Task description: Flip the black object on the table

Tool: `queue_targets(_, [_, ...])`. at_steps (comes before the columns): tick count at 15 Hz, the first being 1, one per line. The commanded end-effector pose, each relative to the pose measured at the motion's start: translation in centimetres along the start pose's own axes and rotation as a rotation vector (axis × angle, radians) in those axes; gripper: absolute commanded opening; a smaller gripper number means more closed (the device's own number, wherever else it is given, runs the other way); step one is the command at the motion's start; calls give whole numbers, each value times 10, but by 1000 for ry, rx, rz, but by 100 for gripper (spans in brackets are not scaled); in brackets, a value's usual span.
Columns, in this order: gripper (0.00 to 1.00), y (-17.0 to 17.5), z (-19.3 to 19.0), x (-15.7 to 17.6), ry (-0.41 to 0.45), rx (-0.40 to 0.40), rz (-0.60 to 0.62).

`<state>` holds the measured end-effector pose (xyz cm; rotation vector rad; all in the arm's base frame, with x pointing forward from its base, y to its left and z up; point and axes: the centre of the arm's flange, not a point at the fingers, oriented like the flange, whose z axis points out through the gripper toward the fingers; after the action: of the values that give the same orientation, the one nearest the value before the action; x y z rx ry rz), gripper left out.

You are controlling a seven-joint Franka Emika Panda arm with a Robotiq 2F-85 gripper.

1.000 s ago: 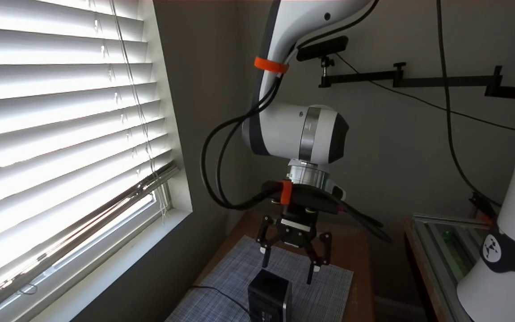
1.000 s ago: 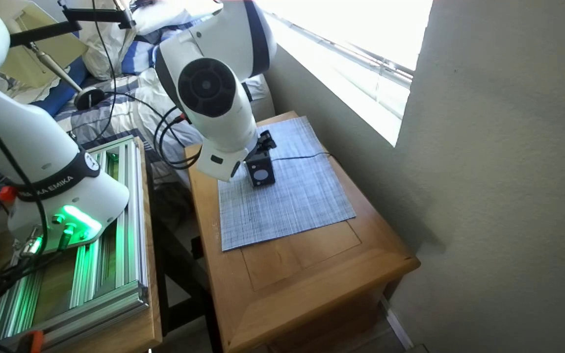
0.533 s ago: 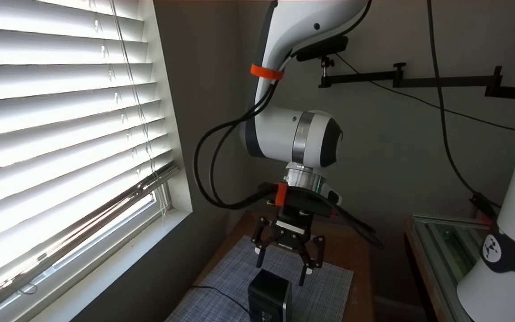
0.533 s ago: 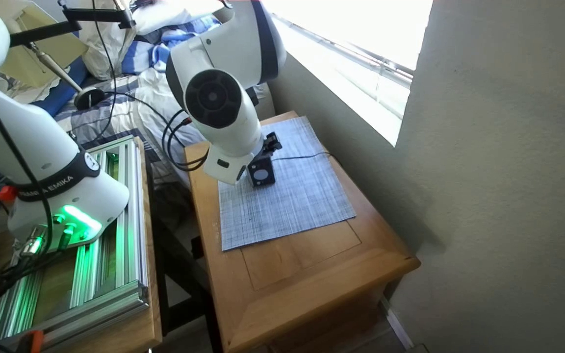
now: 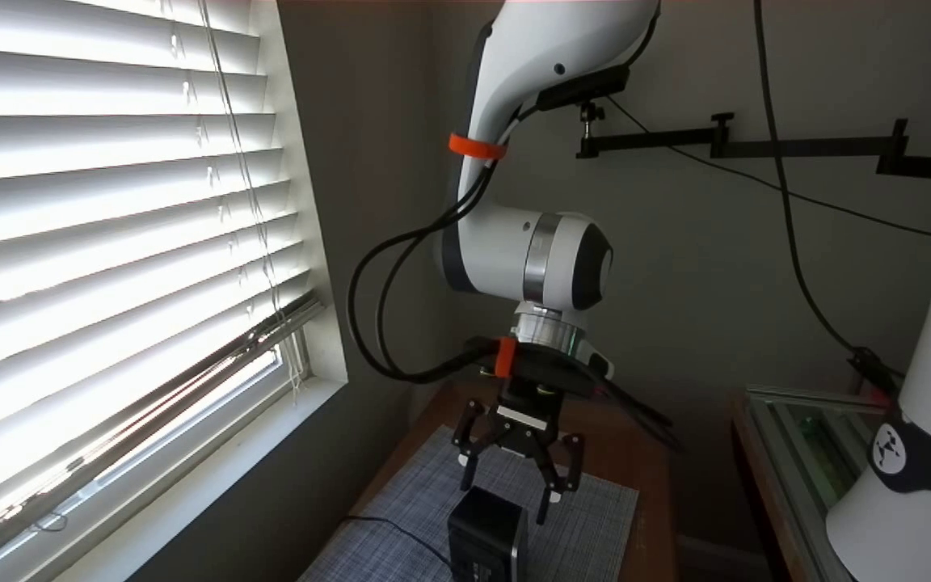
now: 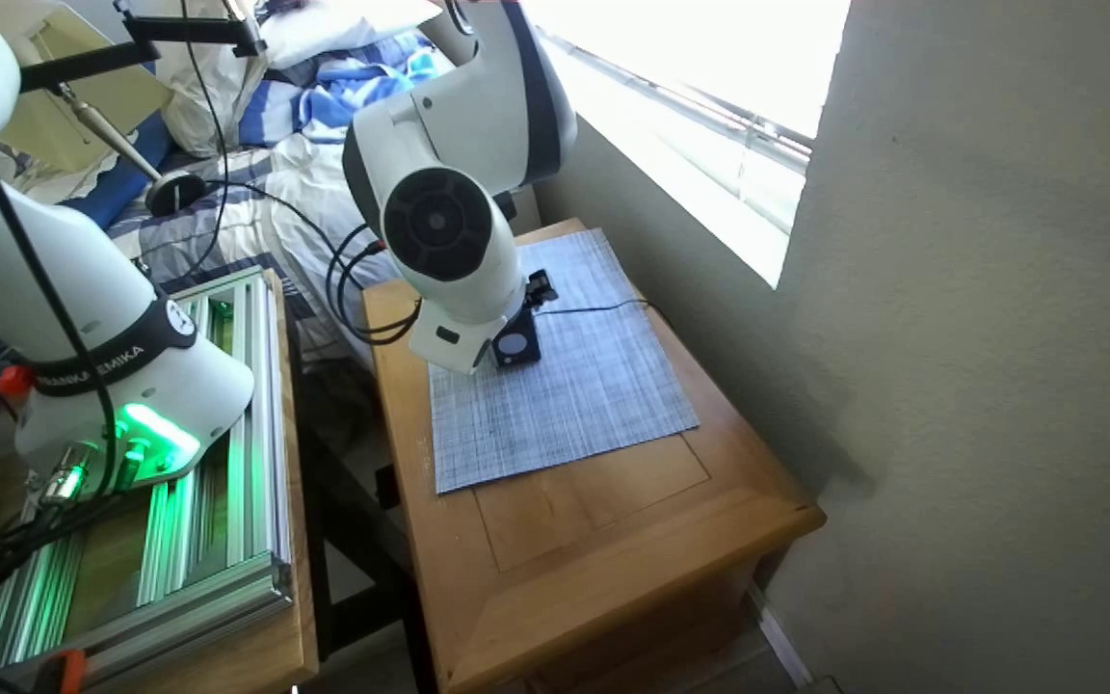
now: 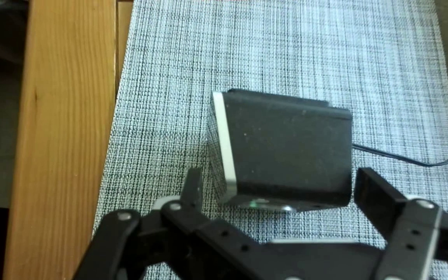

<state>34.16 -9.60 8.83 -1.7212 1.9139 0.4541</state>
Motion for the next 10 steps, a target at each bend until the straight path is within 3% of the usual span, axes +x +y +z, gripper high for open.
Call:
queue_targets(1, [100,-2,9,17,-44,33,10])
queue_targets(10, [100,-2,17,36,-150,57,31])
